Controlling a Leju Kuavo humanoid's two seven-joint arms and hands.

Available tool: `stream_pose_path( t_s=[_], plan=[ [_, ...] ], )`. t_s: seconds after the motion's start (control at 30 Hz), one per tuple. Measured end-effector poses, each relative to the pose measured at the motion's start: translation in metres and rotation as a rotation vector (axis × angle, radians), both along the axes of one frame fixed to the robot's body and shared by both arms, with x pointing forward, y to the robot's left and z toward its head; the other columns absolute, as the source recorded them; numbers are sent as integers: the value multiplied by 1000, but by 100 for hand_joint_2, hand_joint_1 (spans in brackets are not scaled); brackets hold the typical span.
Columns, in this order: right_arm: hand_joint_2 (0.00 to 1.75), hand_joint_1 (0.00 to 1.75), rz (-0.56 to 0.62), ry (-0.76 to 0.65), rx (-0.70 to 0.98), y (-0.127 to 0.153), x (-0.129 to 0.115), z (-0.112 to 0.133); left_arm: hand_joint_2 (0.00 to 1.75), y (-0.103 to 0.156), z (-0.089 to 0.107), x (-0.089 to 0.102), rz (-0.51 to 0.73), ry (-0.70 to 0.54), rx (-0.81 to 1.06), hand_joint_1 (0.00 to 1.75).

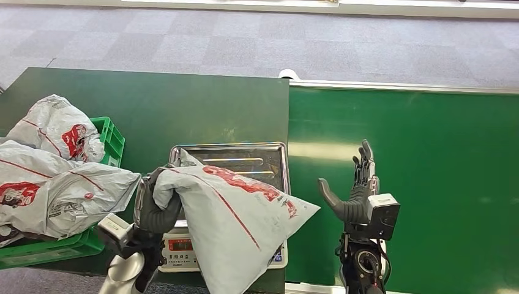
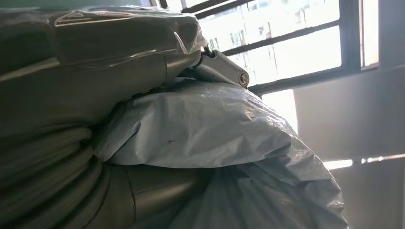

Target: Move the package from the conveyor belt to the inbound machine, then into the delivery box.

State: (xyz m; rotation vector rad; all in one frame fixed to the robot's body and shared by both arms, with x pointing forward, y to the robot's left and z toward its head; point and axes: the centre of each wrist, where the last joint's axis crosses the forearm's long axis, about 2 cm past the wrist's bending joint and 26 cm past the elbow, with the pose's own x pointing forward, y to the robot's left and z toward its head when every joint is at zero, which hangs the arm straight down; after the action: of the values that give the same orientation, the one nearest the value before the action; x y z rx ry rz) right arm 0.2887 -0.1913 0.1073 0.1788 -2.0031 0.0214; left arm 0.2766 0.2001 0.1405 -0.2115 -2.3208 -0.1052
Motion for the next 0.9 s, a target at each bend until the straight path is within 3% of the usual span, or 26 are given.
stream_pose_path(
  t_s=[0.57,0.67,0.9],
  plan=[
    [175,0,4,2,1,1,0,0,175,15,16,-4,134,-46,-83,175],
    [175,0,5,3,4,2,-1,-1,175,24,25,-5,250,-77,-117,175],
    [175,0,0,8,9,4,-4,-4,175,68,48,-11,667,-149,-226,175]
  ],
)
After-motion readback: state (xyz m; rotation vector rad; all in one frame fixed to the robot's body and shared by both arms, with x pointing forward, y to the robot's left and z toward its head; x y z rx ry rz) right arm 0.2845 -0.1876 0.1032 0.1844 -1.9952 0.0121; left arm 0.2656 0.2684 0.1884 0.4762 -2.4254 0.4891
